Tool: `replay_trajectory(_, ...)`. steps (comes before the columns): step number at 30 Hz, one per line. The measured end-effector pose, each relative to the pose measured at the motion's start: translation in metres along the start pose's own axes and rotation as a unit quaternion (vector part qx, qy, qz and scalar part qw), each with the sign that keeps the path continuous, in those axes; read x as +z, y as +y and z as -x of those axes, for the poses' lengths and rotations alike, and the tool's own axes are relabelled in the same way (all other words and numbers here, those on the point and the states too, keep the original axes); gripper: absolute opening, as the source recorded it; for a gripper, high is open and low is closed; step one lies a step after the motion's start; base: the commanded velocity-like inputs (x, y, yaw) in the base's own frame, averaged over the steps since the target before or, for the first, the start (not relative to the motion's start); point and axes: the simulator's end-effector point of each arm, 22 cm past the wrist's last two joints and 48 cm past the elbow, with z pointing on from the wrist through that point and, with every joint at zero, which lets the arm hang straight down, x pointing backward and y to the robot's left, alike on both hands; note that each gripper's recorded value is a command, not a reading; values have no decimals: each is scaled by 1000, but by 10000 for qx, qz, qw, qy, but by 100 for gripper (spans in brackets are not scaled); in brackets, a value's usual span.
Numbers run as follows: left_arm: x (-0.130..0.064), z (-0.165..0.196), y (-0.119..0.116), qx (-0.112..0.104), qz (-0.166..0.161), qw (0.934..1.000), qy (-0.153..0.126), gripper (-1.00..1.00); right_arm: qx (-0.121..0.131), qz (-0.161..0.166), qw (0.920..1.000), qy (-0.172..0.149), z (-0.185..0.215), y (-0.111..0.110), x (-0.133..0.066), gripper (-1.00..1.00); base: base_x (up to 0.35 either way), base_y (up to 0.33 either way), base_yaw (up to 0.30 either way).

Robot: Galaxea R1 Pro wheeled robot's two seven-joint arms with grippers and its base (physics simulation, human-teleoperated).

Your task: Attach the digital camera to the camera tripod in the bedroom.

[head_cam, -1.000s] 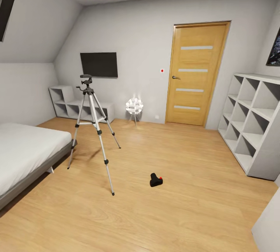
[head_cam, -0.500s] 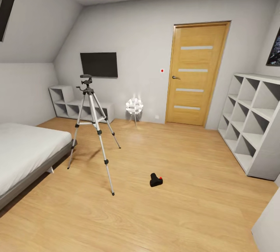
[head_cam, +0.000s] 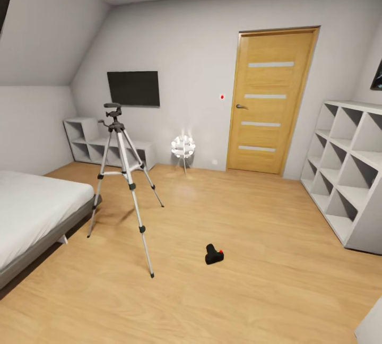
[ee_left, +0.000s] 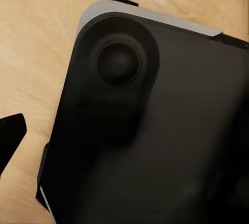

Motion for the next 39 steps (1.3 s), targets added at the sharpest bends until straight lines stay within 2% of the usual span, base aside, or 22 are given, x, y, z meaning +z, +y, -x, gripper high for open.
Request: replay_trajectory(39,0,0,0,-1,-1,10000,1,100,-3,-2,10000,9,0,-2,0,100,322,0,0)
